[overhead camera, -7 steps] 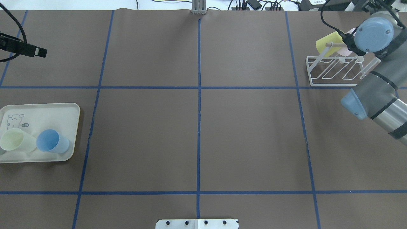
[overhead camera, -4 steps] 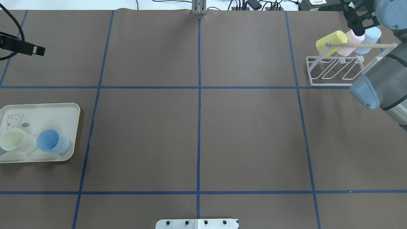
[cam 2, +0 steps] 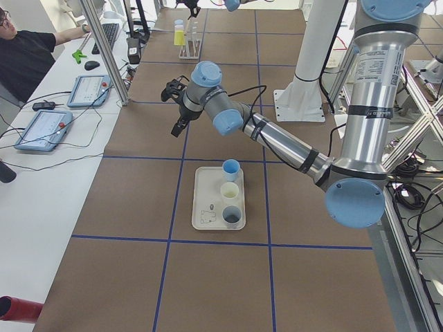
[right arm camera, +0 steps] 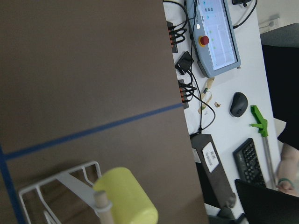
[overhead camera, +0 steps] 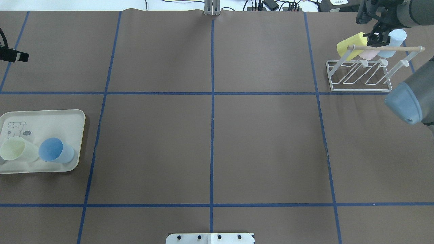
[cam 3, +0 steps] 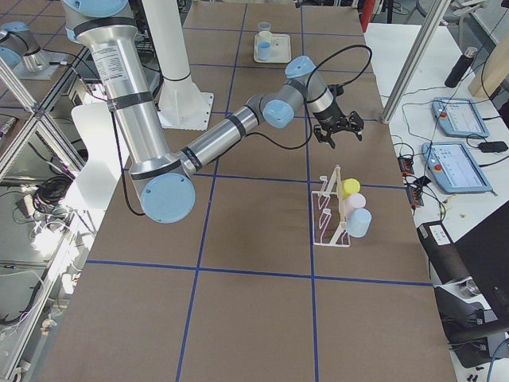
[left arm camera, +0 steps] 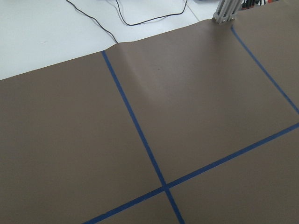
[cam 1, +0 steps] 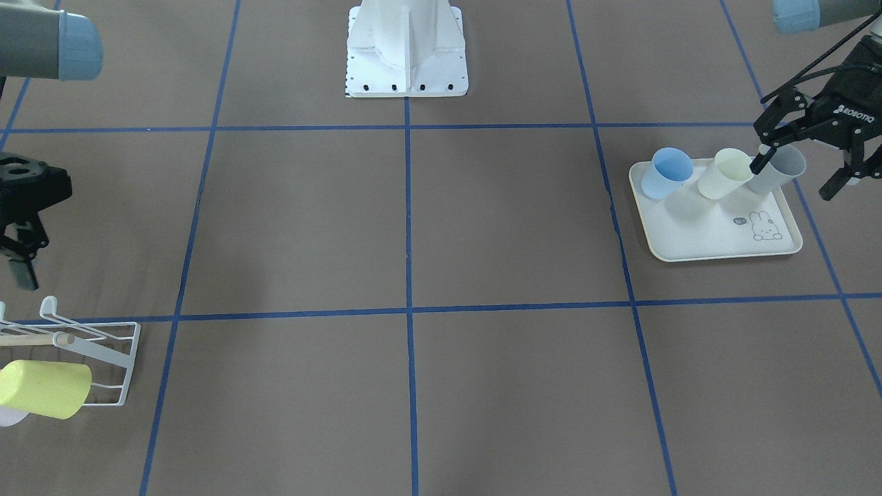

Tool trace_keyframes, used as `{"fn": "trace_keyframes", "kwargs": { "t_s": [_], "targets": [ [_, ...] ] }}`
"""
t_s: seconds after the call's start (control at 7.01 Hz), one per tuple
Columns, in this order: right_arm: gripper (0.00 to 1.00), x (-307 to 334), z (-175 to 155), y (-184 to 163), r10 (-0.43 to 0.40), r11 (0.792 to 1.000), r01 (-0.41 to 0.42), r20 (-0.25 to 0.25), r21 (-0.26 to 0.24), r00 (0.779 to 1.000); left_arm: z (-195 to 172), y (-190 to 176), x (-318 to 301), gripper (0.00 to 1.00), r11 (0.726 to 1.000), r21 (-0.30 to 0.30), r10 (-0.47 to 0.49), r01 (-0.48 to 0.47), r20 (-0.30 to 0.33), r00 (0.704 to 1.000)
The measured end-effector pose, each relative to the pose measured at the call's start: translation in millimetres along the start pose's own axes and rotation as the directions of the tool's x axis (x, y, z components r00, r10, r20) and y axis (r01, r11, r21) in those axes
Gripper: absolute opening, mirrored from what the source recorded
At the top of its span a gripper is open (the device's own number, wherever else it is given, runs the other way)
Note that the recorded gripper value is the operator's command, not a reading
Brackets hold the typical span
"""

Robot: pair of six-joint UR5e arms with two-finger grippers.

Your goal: Transfer IKEA cup to right arm and place on rack

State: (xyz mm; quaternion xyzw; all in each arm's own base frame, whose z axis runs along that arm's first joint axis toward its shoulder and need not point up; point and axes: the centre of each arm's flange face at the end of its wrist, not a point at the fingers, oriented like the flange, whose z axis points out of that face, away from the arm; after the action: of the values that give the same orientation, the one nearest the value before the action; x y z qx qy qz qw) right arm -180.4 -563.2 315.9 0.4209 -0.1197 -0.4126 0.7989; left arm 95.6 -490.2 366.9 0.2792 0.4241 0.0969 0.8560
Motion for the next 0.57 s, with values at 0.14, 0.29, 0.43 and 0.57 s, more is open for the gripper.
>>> {"fn": "trace_keyframes", "kwargs": {
  "t_s": [0.14,0.29,0.43,0.57],
  "targets": [
    [0.99,-20,-19,-18,0.197,0.977,-0.205,0.113,0.061,0.974,3,11,-9,1.0,1.0,-0.008,-0.009,0.01,0.028,1.0],
    [0.99,-45,-35,-39,0.326,0.934,-0.349,0.213,0.079,0.921,6,24,-19,1.0,1.0,-0.02,-0.022,0.023,0.055,0.998],
    [0.99,-71,-46,-60,0.403,0.895,-0.44,0.288,0.075,0.869,11,41,-31,1.0,0.998,-0.042,-0.035,0.038,0.075,0.997],
    [0.99,-91,-51,-76,0.436,0.874,-0.482,0.333,0.066,0.836,13,65,-44,1.0,0.997,-0.06,-0.043,0.048,0.087,0.995]
  ]
}}
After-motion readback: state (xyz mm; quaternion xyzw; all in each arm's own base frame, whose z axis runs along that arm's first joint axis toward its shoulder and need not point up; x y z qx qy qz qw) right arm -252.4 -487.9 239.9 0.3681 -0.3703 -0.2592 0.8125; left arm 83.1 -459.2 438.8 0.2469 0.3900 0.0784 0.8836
